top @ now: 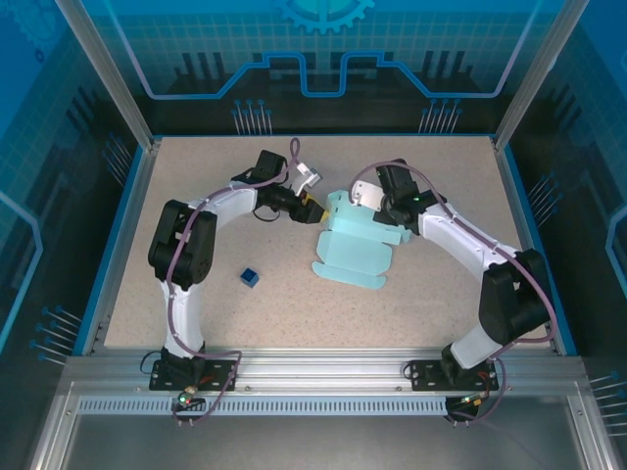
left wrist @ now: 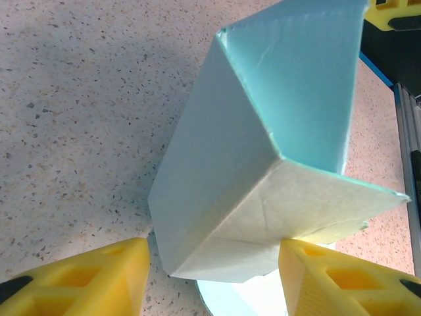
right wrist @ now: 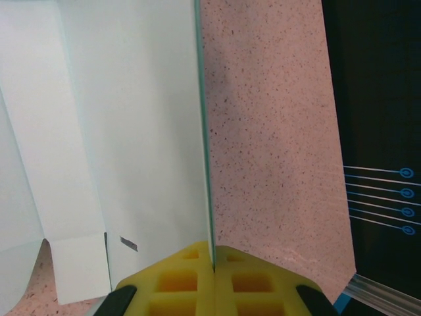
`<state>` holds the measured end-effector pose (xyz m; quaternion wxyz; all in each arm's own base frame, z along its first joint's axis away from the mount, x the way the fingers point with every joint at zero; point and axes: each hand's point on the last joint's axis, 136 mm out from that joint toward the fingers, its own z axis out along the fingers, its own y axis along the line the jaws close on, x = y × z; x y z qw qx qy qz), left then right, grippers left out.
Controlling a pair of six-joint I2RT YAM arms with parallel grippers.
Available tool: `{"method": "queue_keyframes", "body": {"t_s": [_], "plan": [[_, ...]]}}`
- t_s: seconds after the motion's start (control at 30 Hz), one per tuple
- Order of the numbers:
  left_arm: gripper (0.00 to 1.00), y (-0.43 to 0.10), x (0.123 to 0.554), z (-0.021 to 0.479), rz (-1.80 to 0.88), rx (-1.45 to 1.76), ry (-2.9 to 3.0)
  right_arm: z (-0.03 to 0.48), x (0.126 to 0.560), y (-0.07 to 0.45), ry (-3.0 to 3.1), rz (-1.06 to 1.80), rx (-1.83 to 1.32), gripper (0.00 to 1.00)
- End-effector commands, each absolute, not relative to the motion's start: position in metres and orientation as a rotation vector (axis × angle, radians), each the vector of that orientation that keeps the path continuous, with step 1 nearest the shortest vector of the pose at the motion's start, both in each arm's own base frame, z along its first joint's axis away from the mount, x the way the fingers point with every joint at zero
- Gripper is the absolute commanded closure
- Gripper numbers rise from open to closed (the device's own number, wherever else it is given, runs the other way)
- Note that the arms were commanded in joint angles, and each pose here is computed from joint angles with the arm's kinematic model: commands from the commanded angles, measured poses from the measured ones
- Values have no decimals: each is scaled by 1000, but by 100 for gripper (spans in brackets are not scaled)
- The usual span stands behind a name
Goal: Fold the paper box
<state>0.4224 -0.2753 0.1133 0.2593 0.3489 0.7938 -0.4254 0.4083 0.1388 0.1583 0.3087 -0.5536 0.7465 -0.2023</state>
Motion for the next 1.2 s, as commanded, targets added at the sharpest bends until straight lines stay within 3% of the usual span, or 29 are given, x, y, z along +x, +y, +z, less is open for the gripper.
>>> {"method": "queue_keyframes", "body": {"t_s": [0.0, 0.77, 1.17], "plan": [[46, -285, 419, 113, -1208, 999, 2110, 153, 410, 140, 1942, -622, -1484, 100], [63, -304, 415, 93, -1136, 1001, 2132, 137, 413, 141, 1864, -831, -1481, 100], [54, -300, 418, 92, -1069, 891, 2163, 137, 406, 145, 1838, -822, -1480, 100]]}}
